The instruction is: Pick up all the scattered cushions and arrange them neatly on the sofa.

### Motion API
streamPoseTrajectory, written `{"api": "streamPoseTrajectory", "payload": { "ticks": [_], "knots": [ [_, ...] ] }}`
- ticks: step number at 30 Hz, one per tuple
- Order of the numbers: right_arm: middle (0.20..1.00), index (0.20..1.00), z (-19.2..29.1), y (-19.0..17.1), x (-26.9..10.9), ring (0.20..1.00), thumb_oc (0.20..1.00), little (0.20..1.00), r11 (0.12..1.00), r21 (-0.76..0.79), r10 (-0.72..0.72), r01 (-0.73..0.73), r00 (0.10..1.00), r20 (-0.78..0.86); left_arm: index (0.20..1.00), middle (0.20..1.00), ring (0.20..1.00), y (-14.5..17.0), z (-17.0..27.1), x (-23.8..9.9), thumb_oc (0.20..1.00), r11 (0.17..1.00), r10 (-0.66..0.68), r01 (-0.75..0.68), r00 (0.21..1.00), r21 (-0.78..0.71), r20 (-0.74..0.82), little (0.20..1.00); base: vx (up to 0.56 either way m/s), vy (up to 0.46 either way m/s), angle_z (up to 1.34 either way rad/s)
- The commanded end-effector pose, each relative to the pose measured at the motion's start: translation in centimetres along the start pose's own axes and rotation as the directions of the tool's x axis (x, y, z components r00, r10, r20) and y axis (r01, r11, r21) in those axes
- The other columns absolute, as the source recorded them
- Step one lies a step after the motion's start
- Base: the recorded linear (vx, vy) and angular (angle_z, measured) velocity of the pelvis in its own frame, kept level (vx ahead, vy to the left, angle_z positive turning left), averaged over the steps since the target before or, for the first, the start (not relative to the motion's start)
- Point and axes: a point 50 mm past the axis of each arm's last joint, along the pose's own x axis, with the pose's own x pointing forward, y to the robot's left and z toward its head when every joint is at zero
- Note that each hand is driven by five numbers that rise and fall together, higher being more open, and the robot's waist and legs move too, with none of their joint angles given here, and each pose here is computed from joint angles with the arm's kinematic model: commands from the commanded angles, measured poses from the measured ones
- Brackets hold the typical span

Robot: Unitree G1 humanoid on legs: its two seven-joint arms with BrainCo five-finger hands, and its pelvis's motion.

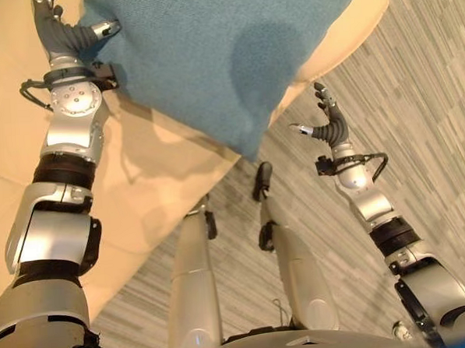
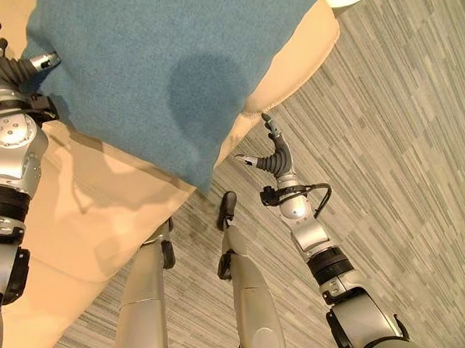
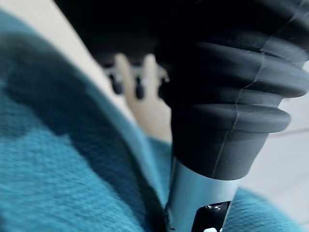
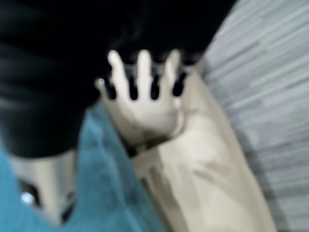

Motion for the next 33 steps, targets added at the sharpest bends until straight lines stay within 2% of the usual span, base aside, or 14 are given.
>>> {"api": "streamPoseTrajectory", "payload": {
  "ticks": [1,2,4,8,15,21,26,27,28,29,33],
  "knots": [
    [1.000,1.000,2.0,-2.0,1.2,1.000,1.000,1.000,0.998,0.010,-0.061,0.060,0.993,0.104,1.000,1.000,1.000,-3.8,3.2,0.3,1.000,0.985,-0.080,0.097,0.989,-0.141,0.124,1.000,0.00,0.030,0.04],
    [1.000,1.000,2.0,-1.9,1.2,1.000,1.000,1.000,0.998,0.011,-0.060,0.060,0.993,0.104,1.000,1.000,1.000,-3.8,3.2,0.4,1.000,0.985,-0.080,0.097,0.989,-0.140,0.124,1.000,-0.09,0.028,0.06],
    [1.000,1.000,2.6,-1.1,1.9,1.000,1.000,1.000,0.999,0.022,-0.047,0.045,0.992,0.119,1.000,1.000,1.000,-6.6,3.0,-0.8,1.000,0.966,-0.146,0.167,0.983,-0.198,0.115,1.000,-0.06,0.014,0.20],
    [1.000,1.000,2.9,-0.6,2.1,1.000,1.000,1.000,0.999,0.018,-0.038,0.036,0.991,0.129,1.000,1.000,1.000,-7.8,2.5,-1.6,1.000,0.957,-0.176,0.195,0.979,-0.215,0.105,1.000,-0.01,0.001,0.03],
    [1.000,1.000,4.4,1.7,3.7,1.000,1.000,1.000,0.996,0.033,-0.089,0.085,0.986,0.144,1.000,1.000,1.000,-11.2,0.6,-4.7,1.000,0.916,-0.240,0.236,0.970,-0.325,0.027,1.000,0.00,0.022,0.00],
    [1.000,1.000,5.3,4.4,4.4,1.000,1.000,1.000,0.997,0.071,-0.027,0.018,0.991,0.129,1.000,1.000,1.000,-12.9,-0.7,-7.0,1.000,0.880,-0.298,0.267,0.954,-0.392,-0.021,1.000,0.01,0.013,-0.02],
    [1.000,1.000,6.6,5.5,5.0,1.000,1.000,1.000,0.997,0.076,0.019,-0.032,0.987,0.160,1.000,1.000,1.000,-13.1,-1.2,-7.6,1.000,0.863,-0.332,0.288,0.943,-0.416,-0.036,1.000,-0.03,0.003,0.01],
    [0.912,0.912,7.5,5.5,5.4,0.912,0.912,0.912,0.997,0.071,0.030,-0.044,0.981,0.192,0.592,0.592,0.592,-13.1,-1.3,-7.6,0.592,0.848,-0.341,0.289,0.939,-0.444,-0.041,0.592,0.00,0.000,0.00],
    [0.432,0.432,8.2,5.5,5.6,0.432,0.432,0.432,0.996,0.079,0.033,-0.050,0.977,0.212,0.476,0.476,0.476,-13.0,-1.4,-7.6,0.476,0.840,-0.348,0.290,0.936,-0.458,-0.044,0.476,-0.08,-0.008,-0.03],
    [0.200,0.200,8.8,5.3,5.9,0.200,0.200,0.200,0.995,0.088,0.025,-0.046,0.973,0.228,0.200,0.200,0.200,-12.8,-1.5,-7.5,0.200,0.834,-0.352,0.293,0.935,-0.468,-0.043,0.200,0.00,0.000,0.00],
    [0.200,0.200,10.3,4.7,6.4,0.200,0.200,0.200,0.994,0.103,0.008,-0.038,0.960,0.281,0.200,0.200,0.200,-12.3,-1.9,-7.7,0.200,0.816,-0.367,0.298,0.929,-0.495,-0.046,0.200,0.00,-0.015,-0.01]
  ]
}}
